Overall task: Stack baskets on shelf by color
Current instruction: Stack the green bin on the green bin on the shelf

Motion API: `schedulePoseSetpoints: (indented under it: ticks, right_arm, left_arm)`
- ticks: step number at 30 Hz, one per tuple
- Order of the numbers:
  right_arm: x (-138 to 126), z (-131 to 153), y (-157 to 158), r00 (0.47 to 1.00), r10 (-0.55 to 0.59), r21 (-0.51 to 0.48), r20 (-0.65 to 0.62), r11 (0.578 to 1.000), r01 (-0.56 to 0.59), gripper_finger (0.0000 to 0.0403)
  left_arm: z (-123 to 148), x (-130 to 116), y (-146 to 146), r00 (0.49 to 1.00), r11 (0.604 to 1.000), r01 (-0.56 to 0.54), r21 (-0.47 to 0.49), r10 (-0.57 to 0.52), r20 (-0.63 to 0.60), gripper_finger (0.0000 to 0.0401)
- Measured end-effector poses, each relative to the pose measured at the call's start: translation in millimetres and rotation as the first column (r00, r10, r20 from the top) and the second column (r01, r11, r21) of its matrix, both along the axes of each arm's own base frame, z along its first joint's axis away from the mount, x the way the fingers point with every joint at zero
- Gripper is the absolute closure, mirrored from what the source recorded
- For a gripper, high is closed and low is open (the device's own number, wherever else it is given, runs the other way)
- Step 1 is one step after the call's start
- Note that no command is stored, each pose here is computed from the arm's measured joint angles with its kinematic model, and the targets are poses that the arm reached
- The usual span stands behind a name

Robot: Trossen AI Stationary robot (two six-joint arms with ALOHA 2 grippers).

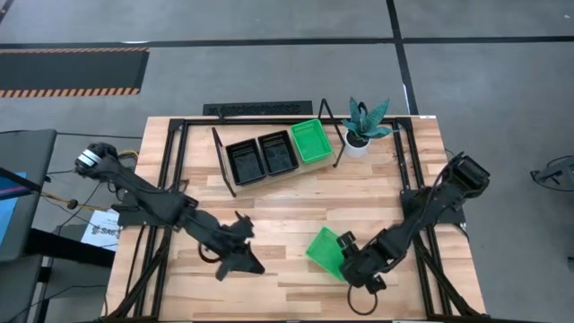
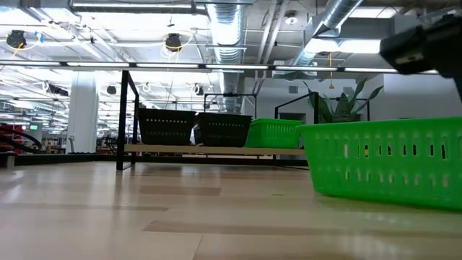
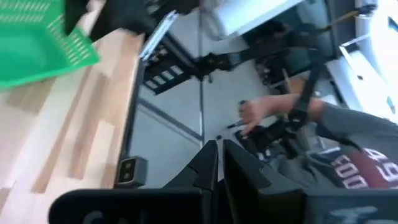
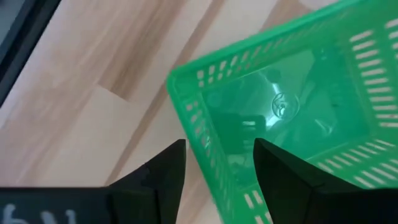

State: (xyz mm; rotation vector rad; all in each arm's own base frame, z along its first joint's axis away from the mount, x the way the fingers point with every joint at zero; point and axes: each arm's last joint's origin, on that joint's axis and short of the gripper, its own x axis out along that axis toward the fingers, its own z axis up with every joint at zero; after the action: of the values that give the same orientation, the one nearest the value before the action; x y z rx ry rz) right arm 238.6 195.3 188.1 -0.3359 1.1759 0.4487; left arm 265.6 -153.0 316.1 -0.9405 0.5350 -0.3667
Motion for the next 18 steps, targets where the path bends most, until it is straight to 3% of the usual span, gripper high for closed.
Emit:
schedulePoseSetpoints:
  ticks: [6, 11, 14, 18]
  right_arm:
    - [1.1, -11.8, -9.6, 0.999, -0.028, 0.013, -0.015, 1.000, 0.028, 0.0202]
    - [8.0, -20.5, -15.7, 0.996, -0.083, 0.022, -0.022, 0.996, 0.083, 0.0234]
    - [13.6, -28.2, -18.0, 0.994, -0.096, 0.029, -0.043, 0.995, 0.097, 0.0278]
    - [22.0, -35.1, -17.5, 0.990, -0.110, 0.096, -0.085, 0.988, 0.118, 0.0372]
  left_arm:
    - [25.8, -20.9, 13.4, 0.994, 0.999, -0.024, 0.039, 0.020, 0.107, 0.0390]
    - [35.0, -37.8, 24.9, 0.993, 0.994, -0.072, 0.082, 0.064, 0.101, 0.0390]
    - [38.2, -46.7, 31.2, 0.991, 0.989, -0.106, 0.102, 0.098, 0.087, 0.0390]
    - [42.7, -56.8, 37.8, 0.988, 0.985, -0.140, 0.101, 0.132, 0.077, 0.0390]
